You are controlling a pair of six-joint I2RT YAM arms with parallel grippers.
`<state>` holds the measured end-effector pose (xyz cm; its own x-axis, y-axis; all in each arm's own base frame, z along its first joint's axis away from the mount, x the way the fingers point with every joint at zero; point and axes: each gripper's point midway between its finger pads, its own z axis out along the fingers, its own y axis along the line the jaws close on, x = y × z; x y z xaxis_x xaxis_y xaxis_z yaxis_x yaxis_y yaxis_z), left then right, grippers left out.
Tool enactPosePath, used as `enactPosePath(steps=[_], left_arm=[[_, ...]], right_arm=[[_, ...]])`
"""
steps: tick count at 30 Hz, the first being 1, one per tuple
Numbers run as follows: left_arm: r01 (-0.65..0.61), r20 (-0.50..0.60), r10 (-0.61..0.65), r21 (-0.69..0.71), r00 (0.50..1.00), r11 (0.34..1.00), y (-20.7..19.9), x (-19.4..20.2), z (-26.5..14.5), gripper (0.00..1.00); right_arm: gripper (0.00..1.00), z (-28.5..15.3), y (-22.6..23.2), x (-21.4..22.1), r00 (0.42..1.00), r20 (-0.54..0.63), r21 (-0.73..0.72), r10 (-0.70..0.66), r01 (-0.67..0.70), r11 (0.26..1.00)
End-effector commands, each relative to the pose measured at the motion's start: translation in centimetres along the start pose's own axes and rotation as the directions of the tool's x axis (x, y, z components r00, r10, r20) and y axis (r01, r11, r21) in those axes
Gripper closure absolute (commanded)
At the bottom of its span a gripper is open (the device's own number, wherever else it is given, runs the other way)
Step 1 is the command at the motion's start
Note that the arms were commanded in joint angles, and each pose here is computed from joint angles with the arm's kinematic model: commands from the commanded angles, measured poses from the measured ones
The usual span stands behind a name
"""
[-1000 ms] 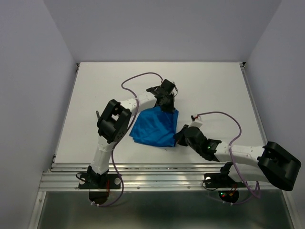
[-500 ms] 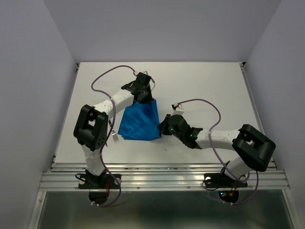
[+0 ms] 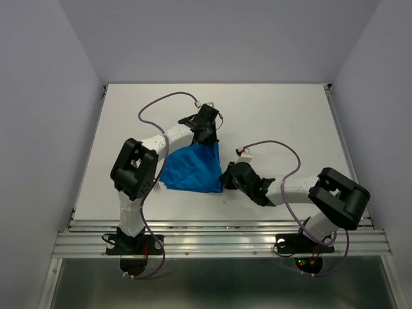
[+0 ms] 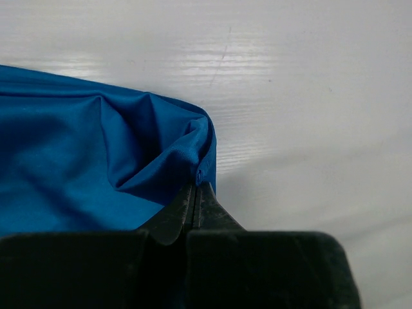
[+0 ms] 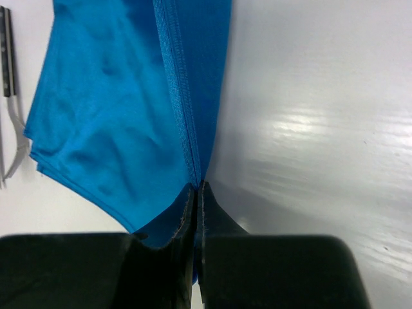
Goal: Fold the napkin into a case and place the utensils inside
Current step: Turn over the upper triangle folded napkin at the center of the board.
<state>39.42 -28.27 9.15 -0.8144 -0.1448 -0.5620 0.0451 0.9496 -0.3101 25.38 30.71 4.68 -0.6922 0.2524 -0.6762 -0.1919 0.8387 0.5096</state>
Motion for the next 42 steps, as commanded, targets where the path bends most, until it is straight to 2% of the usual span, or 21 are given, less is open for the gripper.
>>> enactPosePath(steps=[1,15,18,19,22,23,25,26,30,36,38,42], left_arm=[[0.026,0.251,-0.036,0.043,0.967,0.999,-2.4,-7.7,-0.1,1.0],[-0.038,0.202,0.015,0.11,0.979,0.993,-7.5,-4.8,2.2,1.0],[-0.055,0.2,0.027,0.132,0.979,0.99,-8.4,-4.5,2.2,1.0],[-0.071,0.187,0.044,0.142,0.981,0.987,-8.8,-3.9,2.6,0.92],[-0.1,0.165,0.073,0.163,0.984,0.982,-9.8,-3.2,3.1,0.8],[-0.119,0.159,0.092,0.167,0.983,0.979,-10.1,-2.9,3.3,0.69],[-0.139,0.141,0.115,0.173,0.983,0.975,-10.7,-2.5,3.7,0.62],[-0.149,0.14,0.125,0.173,0.982,0.974,-10.9,-2.5,3.8,0.57],[-0.199,0.144,0.175,0.183,0.974,0.963,-12.2,-2.5,3.7,0.5],[-0.247,0.163,0.218,0.187,0.962,0.951,-13.3,-3.5,2.4,0.49],[-0.256,0.198,0.22,0.177,0.955,0.95,-13.5,-4.8,0.8,0.5],[-0.202,0.224,0.174,0.106,0.959,0.974,-10.4,-7.6,-1.4,0.51]], right_arm=[[0.99,-1.6,-3.5,4.6,0.991,-0.133,0.069,-0.018,0.027,0.997],[0.99,-1.9,-5.8,6.9,0.989,-0.147,0.09,0.02,-0.006,0.996],[0.95,-2.1,-6.1,6.8,0.99,-0.139,0.097,0.02,-0.007,0.995],[0.9,-2.1,-6.1,6.7,0.991,-0.135,0.097,0.021,-0.008,0.995],[0.8,-2.4,-6.5,6.7,0.991,-0.129,0.108,0.027,-0.013,0.994],[0.72,-2.5,-6.4,6.5,0.992,-0.12,0.103,0.031,-0.019,0.994],[0.64,-3.0,-6.9,6.6,0.993,-0.113,0.113,0.039,-0.026,0.993],[0.57,-3.2,-7.1,6.6,0.993,-0.109,0.118,0.049,-0.036,0.992],[0.56,-4.6,-7.4,5.9,0.994,-0.086,0.119,0.068,-0.058,0.991],[0.55,-6.9,-8.0,4.2,0.997,-0.028,0.143,0.078,-0.073,0.987],[0.56,-8.1,-8.2,3.0,0.996,0.017,0.146,0.085,-0.087,0.985],[0.55,-9.5,-7.8,0.4,0.989,0.079,0.124,0.122,-0.132,0.984]])
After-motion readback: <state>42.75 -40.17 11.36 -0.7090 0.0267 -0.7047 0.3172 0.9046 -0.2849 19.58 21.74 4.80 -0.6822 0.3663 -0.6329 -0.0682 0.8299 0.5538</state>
